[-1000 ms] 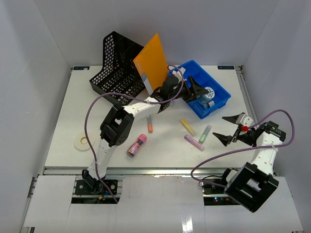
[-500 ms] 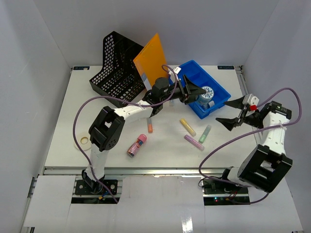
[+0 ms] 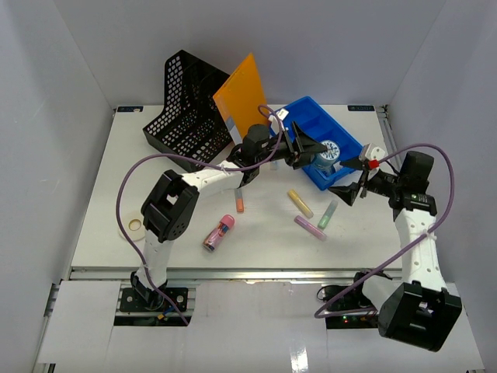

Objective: Organize the desk

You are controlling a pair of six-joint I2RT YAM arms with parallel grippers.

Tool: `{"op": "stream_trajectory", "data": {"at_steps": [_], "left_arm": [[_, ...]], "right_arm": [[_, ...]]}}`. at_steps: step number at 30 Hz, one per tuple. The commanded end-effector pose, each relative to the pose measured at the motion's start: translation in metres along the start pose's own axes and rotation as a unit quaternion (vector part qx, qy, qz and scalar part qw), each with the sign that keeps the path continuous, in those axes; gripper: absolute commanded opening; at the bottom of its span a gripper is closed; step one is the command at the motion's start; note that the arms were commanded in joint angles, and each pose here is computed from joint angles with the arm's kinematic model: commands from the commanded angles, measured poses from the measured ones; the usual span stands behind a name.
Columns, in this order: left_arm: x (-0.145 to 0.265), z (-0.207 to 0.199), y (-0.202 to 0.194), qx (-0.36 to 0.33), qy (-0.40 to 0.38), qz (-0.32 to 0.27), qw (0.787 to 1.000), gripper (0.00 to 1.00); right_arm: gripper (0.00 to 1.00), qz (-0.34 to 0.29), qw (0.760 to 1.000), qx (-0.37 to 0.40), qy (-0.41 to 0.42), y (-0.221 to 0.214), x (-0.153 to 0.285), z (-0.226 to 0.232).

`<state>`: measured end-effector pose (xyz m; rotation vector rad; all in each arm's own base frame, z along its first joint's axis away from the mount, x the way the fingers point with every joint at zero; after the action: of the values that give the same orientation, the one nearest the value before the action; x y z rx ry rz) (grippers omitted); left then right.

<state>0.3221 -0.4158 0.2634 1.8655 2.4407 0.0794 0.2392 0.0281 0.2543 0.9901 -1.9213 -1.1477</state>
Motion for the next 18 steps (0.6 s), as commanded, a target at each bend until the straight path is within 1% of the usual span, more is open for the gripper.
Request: {"op": "stream_trajectory", "data": {"at_steps": [1,4,11,16,18], "left_arm": [[0.01,-0.067,-0.001,-0.045,-0.08,0.003,0.996,0.0],[0.012,-0.07,-0.002,-0.048,-0.085,0.007,0.995,0.0],[0.012,-0.071,-0.006,-0.04,-0.099,0.021,0.994,0.0],[0.012,-0.07,-0.01,-0.041,-0.102,0.032,0.993,0.0],[0.011,-0.072,-0.01,-0.042,-0.105,0.035,0.993,0.0]], "right_arm": [[0.9,-0.044,0.993,0.087,-0.07,0.011,-0.011,-0.014],[0.9,-0.061,0.99,0.078,-0.101,0.016,-0.015,-0.014],[0.9,-0.106,0.984,0.075,-0.123,0.028,-0.023,-0.021],[0.9,-0.121,0.981,0.035,-0.146,0.035,-0.032,-0.031],[0.9,-0.127,0.982,0.026,-0.137,0.035,-0.037,-0.032]]}}
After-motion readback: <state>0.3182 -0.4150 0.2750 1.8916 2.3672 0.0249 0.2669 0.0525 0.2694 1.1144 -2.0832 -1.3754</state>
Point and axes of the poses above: each gripper's point midway between its finger pads, its own x axis back along the fingers, its own z axis along the line the jaws close on, y = z × x, the point moved 8 cm from there along x, back along the fingers, and after that the axes turned 10 degrees about x, right-handed, at the moved point
